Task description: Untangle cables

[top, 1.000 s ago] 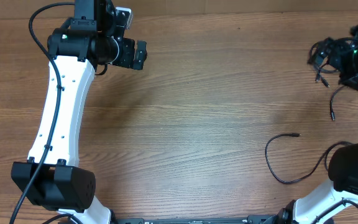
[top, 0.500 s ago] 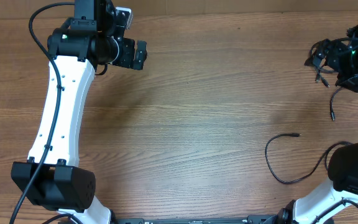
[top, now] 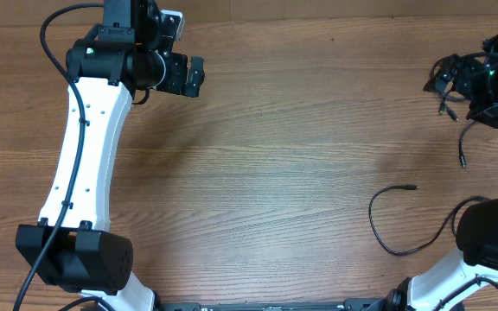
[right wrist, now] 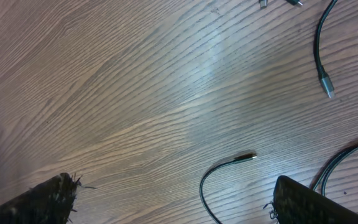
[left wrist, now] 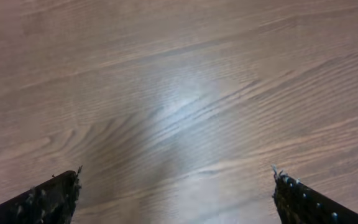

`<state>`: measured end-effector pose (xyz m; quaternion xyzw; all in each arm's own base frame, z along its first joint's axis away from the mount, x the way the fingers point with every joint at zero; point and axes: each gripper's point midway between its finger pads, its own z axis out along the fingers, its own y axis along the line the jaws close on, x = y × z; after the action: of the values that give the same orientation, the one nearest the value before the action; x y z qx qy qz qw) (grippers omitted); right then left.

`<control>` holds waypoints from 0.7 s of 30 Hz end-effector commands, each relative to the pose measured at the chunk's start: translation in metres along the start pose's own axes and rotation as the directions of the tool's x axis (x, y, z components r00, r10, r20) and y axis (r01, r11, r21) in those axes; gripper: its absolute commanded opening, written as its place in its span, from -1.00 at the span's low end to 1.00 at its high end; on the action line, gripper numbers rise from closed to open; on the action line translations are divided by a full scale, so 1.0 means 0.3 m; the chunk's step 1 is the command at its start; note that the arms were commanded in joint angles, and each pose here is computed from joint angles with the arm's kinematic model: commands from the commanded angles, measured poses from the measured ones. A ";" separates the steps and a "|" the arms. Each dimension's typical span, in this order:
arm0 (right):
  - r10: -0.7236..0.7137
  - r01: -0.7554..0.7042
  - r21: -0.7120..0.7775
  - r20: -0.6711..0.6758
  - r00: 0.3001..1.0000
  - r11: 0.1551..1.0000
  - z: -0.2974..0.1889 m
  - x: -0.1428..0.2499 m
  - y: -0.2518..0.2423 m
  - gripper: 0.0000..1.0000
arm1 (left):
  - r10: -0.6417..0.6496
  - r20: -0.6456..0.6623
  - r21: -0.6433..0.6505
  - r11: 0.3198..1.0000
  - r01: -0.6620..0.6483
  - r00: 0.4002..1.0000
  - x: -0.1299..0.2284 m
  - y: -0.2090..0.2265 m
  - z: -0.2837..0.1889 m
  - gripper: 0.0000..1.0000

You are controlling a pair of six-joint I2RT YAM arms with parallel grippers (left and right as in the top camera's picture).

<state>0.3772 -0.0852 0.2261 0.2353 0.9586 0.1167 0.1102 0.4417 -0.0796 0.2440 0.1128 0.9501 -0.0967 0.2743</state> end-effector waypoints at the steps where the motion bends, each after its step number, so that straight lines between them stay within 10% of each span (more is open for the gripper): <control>1: -0.018 0.019 -0.015 0.036 0.999 1.000 -0.037 -0.010 0.017 1.00 | -0.017 -0.017 -0.016 1.000 0.017 1.000 0.017 -0.004 -0.023 0.99; 9: -0.018 0.019 -0.015 0.036 0.999 1.000 -0.037 -0.010 0.017 1.00 | 0.062 0.296 -0.003 0.998 -0.064 0.953 -0.152 -0.086 -0.209 0.99; 21: -0.018 0.019 -0.015 0.036 0.999 1.000 -0.037 -0.010 0.017 1.00 | 0.163 0.759 -0.055 0.981 -0.186 0.631 -0.092 -0.214 -0.463 0.99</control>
<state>0.3772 -0.0851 0.2261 0.2354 0.9585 0.1169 0.1102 0.3957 -0.1144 0.4015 0.1651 0.7374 -0.1148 0.6449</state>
